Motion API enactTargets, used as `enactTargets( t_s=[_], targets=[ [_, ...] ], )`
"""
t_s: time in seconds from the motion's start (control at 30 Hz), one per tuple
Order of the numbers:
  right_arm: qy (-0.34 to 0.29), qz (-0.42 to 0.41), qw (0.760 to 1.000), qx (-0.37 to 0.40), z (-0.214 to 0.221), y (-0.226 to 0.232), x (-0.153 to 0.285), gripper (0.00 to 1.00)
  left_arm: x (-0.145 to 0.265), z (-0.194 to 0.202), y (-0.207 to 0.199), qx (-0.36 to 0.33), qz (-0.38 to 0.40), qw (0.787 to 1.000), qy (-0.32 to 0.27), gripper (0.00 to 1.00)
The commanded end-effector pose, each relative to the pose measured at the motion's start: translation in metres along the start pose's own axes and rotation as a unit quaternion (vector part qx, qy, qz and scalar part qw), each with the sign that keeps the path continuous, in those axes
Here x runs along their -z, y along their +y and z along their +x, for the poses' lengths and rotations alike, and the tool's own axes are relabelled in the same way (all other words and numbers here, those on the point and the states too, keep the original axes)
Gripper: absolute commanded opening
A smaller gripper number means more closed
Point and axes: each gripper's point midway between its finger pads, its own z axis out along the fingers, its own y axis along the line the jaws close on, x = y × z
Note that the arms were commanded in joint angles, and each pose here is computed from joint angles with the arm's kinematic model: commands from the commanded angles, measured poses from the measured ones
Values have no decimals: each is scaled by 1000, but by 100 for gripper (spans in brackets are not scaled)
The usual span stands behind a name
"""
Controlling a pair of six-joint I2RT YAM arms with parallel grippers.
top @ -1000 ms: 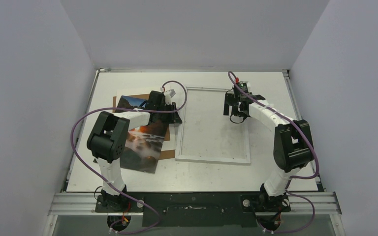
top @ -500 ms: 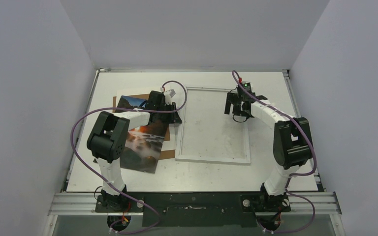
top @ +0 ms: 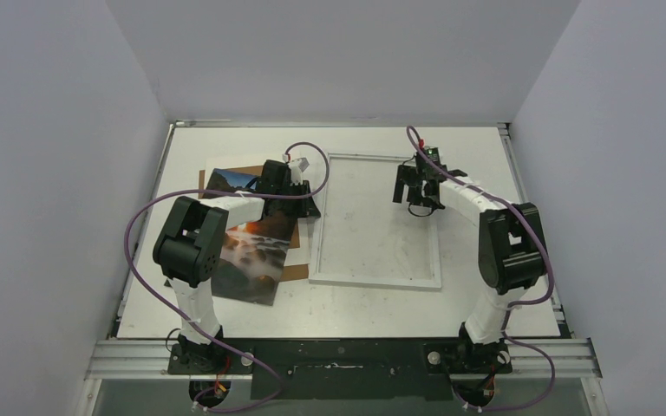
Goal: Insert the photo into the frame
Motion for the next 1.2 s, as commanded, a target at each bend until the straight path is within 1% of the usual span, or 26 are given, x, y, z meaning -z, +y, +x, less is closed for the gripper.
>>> enactTargets(
  t_s=[0.0, 0.33, 0.47, 0.63, 0.77, 0.87, 1.17],
  targets=[
    [1, 1, 1000, -6, 3, 3, -12, 90, 3, -6, -9, -9, 12, 1000, -5, 19],
    [6, 6, 1000, -1, 6, 6, -14, 90, 3, -8, -10, -8, 14, 1000, -6, 18],
    [-9, 4, 1000, 2, -2, 12, -4, 90, 2, -6, -10, -7, 14, 1000, -4, 18],
    [-57, -21, 998, -5, -36, 26, 23, 90, 2, -5, -9, -7, 14, 1000, -3, 18],
    [-83, -28, 996, -9, -59, 32, 31, 90, 3, -7, -10, -8, 15, 1000, -4, 18],
    [-97, -26, 995, -12, -72, 34, 30, 90, 5, -2, -10, -1, 13, 1000, 7, 18],
    [-133, -33, 990, -23, -102, 44, 14, 90, 8, -6, -7, 0, 12, 1000, 5, 18]
  ],
)
